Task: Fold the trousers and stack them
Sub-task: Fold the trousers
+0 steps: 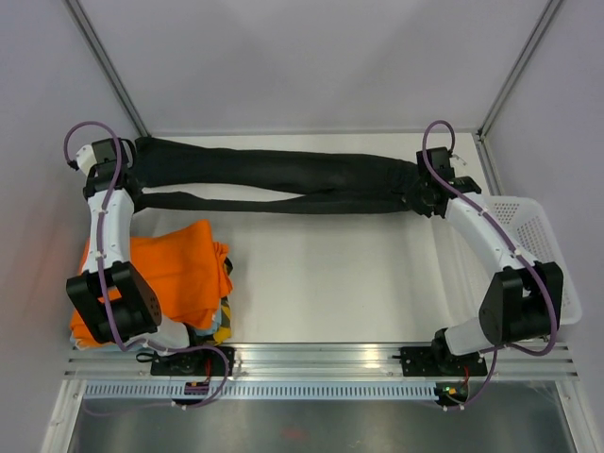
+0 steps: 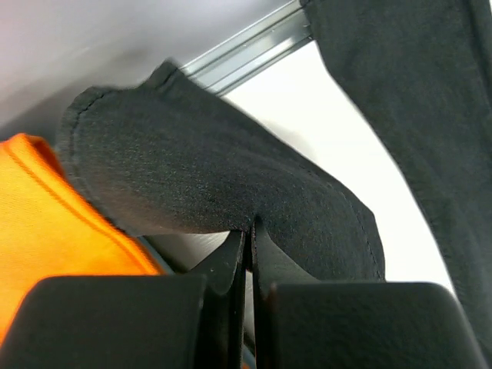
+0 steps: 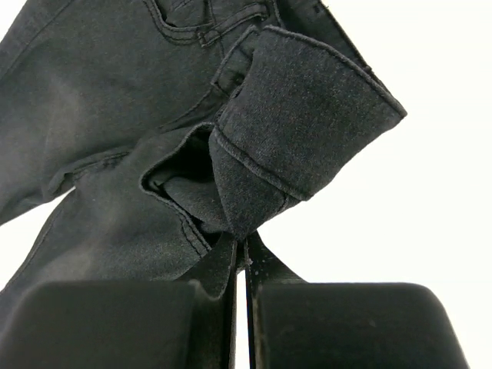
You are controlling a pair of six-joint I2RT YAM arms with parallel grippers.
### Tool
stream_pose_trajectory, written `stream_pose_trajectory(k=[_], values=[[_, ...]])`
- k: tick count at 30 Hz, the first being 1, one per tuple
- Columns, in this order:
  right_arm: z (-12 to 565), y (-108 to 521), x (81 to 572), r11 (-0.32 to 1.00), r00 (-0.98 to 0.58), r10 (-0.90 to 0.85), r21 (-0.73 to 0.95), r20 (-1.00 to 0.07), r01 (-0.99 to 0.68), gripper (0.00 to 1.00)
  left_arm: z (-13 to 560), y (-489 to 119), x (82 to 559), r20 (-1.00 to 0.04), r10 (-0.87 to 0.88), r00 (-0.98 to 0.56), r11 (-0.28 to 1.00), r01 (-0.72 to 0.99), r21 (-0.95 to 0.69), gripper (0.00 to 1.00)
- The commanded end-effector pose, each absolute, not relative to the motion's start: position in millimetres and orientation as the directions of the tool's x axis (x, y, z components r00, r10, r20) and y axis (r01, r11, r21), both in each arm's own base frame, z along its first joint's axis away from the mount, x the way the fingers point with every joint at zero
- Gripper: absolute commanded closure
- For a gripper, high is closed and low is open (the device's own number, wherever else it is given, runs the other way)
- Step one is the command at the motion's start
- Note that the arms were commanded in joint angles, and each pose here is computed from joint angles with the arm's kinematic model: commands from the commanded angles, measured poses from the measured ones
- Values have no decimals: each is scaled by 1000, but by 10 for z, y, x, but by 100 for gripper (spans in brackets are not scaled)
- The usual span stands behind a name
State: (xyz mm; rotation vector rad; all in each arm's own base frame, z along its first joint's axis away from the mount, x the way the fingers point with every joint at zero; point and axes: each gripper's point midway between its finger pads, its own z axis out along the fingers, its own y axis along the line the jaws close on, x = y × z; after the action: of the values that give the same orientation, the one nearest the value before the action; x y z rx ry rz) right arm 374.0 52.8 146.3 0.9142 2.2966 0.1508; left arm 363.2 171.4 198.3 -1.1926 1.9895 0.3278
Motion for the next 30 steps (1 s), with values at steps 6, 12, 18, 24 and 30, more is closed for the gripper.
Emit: stream_pose_trajectory(k=[6,12,18,24,30], values=[[1692,109,3328,750,-536,586,158,-607,642,100,2629,2029,3332,-877,-440,-193,509,-858,-66,98],[1821,-24,3055,725,-520,587,116,-621,679,100,2815,2063,3174,-905,-387,-177,499,-866,-44,98],[1923,-86,3064,717,-494,579,117,-648,687,100,2990,2108,3192,-934,-330,-136,504,-862,-52,98],[1778,46,3552,745,-513,581,160,-631,648,100,2907,2063,3776,-929,-344,-138,581,-809,-95,98],[1710,98,3992,766,-503,571,199,-649,612,100,2614,1944,4388,-924,-308,-225,623,-782,-18,98]])
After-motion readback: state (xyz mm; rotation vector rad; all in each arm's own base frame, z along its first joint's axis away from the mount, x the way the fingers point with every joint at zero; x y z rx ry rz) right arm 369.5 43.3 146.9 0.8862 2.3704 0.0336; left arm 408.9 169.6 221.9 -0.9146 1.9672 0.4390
